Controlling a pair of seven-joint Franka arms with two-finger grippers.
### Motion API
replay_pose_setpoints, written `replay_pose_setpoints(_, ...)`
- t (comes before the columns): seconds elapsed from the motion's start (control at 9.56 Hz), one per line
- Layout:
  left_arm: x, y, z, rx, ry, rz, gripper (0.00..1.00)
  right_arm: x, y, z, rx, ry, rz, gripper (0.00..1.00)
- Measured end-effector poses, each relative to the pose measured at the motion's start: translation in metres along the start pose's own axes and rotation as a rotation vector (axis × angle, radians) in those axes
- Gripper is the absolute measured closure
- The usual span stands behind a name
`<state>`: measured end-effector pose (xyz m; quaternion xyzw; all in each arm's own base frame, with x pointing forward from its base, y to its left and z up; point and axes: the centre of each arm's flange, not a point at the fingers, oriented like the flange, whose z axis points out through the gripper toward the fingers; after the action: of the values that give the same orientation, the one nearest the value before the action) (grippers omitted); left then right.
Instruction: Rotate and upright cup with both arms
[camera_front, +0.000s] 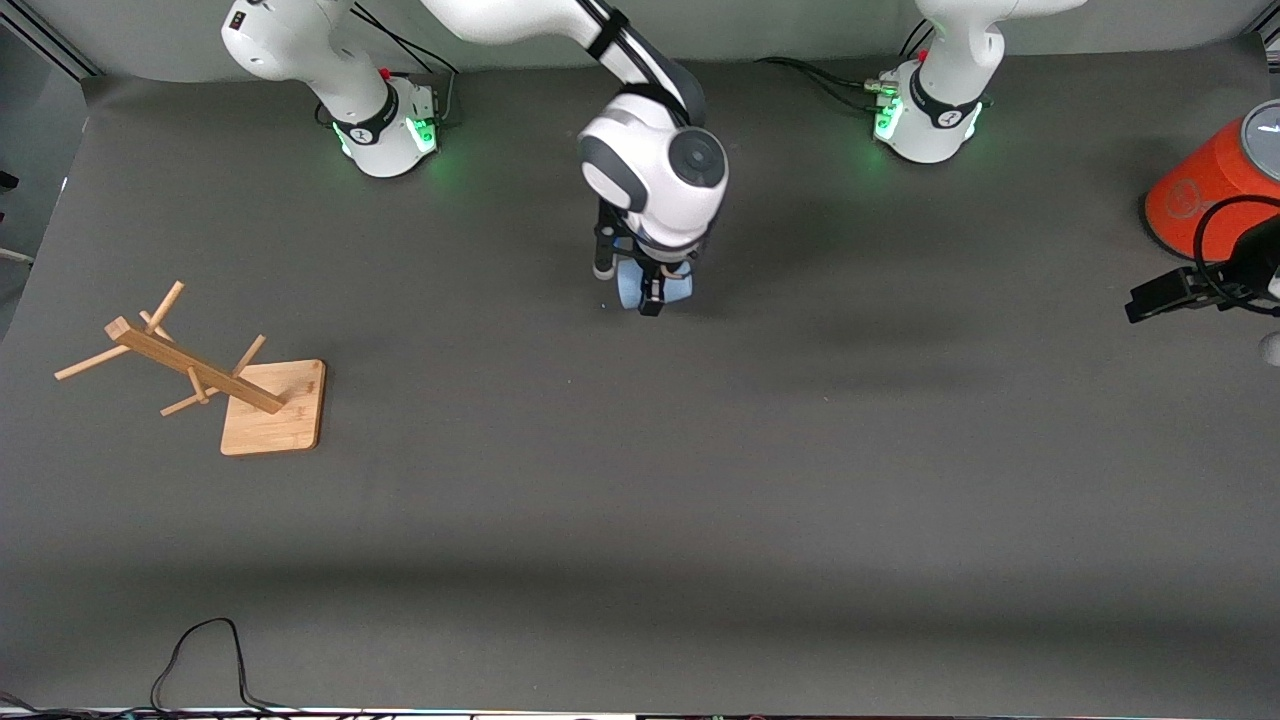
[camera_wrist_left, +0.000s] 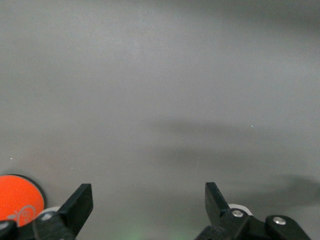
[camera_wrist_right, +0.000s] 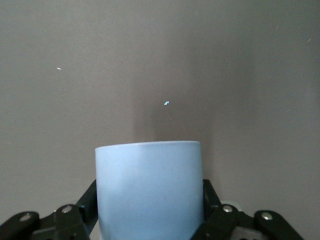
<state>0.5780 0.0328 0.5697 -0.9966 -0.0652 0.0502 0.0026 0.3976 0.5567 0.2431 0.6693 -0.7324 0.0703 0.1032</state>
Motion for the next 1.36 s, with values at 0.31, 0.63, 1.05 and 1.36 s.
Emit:
replay_pose_setpoints(0.31,0.007,0.002,0.01,-0.001,-0.01,0.003,0.0,-0.018,-0.009,0.038,0.006,0.036,0.021,0.19)
replay_pose_setpoints(0.63,0.007,0.015,0.009,-0.001,0.001,0.025,0.0,-0.026,-0.014,0.058,0.015,0.047,0.034,0.19)
replay_pose_setpoints(1.05,0.005,0.031,0.011,-0.019,-0.007,0.05,0.0,-0.027,-0.019,0.06,0.02,0.045,0.046,0.0)
replay_pose_setpoints(1.36,0.003,0.057,0.016,-0.019,-0.017,0.09,0.0,-0.028,-0.024,0.048,0.032,0.028,0.05,0.0)
